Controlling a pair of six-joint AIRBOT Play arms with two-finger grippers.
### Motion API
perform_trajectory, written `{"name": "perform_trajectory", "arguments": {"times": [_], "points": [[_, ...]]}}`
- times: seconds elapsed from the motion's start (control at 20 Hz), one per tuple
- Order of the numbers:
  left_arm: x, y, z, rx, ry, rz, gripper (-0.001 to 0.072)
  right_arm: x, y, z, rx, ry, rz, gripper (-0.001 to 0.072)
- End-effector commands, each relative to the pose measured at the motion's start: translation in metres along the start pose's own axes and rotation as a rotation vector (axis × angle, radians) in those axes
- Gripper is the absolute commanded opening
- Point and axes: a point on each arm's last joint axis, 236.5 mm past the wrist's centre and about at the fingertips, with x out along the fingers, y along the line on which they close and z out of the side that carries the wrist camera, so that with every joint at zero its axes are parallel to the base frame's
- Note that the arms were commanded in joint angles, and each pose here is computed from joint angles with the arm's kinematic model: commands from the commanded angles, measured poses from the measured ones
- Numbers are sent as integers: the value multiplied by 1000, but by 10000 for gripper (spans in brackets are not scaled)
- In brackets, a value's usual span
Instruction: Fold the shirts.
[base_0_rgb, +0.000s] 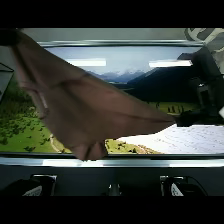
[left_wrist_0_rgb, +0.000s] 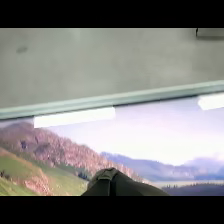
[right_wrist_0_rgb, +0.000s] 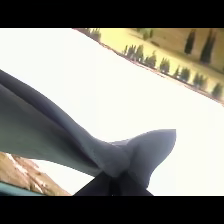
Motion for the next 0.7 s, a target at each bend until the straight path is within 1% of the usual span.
{"name": "perform_trajectory", "arguments": {"times": [0.0,0.15,0.2,0.3,0.35,0.4,0.45,0.5,0.55,0.6,0.65], "points": [[114,-32,-113,-6,319,-62,21,93,5,21,170,-75,100,15],[164,-59,-183,-45,496,-123,23,143,0,44,325,-130,147,16],[172,-70,-205,-63,560,-150,22,156,1,47,379,-134,166,16],[178,-83,-243,-98,685,-160,26,175,4,47,457,-125,200,16],[177,-88,-259,-105,740,-162,92,181,1,50,482,-138,196,18],[171,-88,-276,-98,812,-161,328,182,-2,53,478,-152,188,113],[161,-86,-289,-66,883,-169,548,177,-5,62,413,-176,178,434],[145,-79,-303,-14,968,-188,577,168,-5,72,300,-190,178,634],[125,-68,-313,23,1060,-203,578,156,-10,79,207,-178,172,630],[109,-58,-318,10,1121,-207,577,142,-21,82,164,-155,164,631],[100,-54,-314,-64,1119,-234,570,129,-41,82,147,-137,137,631]]}}
